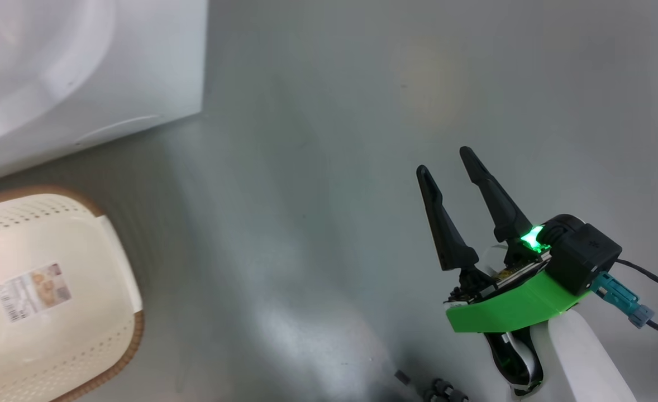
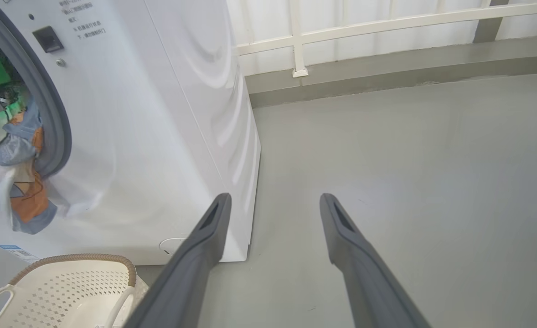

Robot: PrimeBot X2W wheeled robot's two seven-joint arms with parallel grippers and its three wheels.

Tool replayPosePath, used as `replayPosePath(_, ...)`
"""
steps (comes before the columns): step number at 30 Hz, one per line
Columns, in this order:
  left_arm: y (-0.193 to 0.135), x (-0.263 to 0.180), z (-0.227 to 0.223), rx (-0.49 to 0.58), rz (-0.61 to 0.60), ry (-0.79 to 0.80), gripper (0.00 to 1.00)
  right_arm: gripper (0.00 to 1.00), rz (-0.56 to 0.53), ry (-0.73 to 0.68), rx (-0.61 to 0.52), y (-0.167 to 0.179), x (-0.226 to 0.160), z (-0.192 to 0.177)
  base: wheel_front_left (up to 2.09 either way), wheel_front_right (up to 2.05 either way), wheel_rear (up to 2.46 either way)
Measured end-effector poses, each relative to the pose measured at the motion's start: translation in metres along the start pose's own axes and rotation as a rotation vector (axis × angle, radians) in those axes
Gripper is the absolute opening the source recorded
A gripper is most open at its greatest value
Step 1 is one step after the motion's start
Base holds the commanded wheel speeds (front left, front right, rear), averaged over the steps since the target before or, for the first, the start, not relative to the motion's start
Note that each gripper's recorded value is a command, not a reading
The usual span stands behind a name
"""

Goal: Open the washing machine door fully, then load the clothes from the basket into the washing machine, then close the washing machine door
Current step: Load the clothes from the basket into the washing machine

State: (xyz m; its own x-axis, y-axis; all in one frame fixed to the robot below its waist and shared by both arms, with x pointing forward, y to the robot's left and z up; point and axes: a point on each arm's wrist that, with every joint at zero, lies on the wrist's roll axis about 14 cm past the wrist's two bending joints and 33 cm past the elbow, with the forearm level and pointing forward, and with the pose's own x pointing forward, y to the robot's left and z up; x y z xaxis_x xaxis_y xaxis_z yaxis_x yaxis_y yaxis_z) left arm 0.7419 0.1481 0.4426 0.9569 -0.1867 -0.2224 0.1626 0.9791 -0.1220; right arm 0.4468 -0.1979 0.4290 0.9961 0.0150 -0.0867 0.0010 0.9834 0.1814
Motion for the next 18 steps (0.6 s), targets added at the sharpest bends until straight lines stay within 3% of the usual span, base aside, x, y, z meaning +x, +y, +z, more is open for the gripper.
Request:
replayPosePath(13, 0.014, 0.010, 0.113, 0.076, 0.111, -0.501, 0.00, 1.00, -0.049, 0.026, 0.009, -0.015, -0.006, -0.007, 0.00, 0.00, 0.00)
replayPosePath(18, 0.016, 0.011, 0.126, 0.075, 0.121, -0.568, 0.00, 1.00, -0.051, 0.035, 0.015, -0.015, -0.006, -0.011, 0.00, 0.00, 0.00)
